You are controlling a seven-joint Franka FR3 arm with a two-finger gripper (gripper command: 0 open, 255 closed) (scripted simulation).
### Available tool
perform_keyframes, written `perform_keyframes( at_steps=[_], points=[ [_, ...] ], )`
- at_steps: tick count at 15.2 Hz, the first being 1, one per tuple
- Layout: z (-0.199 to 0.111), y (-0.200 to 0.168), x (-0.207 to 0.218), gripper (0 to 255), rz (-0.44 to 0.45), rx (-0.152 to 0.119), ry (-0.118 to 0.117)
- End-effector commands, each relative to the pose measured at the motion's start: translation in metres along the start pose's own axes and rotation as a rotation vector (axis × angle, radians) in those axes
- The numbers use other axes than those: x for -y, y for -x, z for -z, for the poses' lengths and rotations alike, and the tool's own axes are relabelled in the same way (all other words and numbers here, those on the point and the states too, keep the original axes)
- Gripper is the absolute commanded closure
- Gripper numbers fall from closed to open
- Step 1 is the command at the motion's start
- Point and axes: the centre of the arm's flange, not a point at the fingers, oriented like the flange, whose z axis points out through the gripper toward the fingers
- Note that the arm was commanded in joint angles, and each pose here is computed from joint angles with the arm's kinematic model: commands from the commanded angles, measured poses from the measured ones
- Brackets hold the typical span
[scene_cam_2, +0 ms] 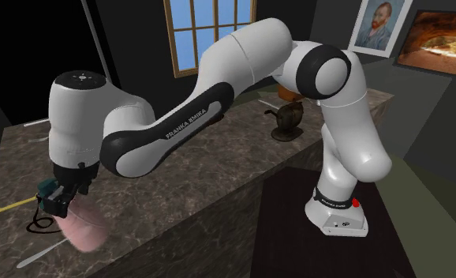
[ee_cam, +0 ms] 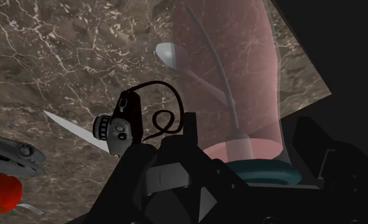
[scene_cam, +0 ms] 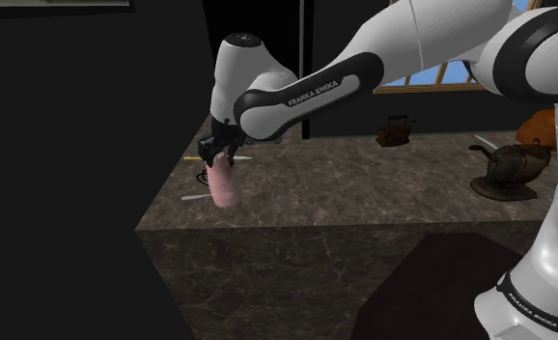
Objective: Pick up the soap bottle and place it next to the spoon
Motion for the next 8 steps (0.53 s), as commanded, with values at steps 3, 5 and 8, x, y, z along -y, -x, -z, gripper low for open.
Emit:
perform_keyframes(
  at_steps=[3, 5, 8],
  points=[
    [-0.019, 0.008, -0.001, 255, 0.000, -0.001, -0.001],
    [-0.028, 0.013, -0.002, 255, 0.000, -0.001, -0.001],
    [-0.042, 0.019, -0.003, 255, 0.000, -0.001, -0.001]
  ],
)
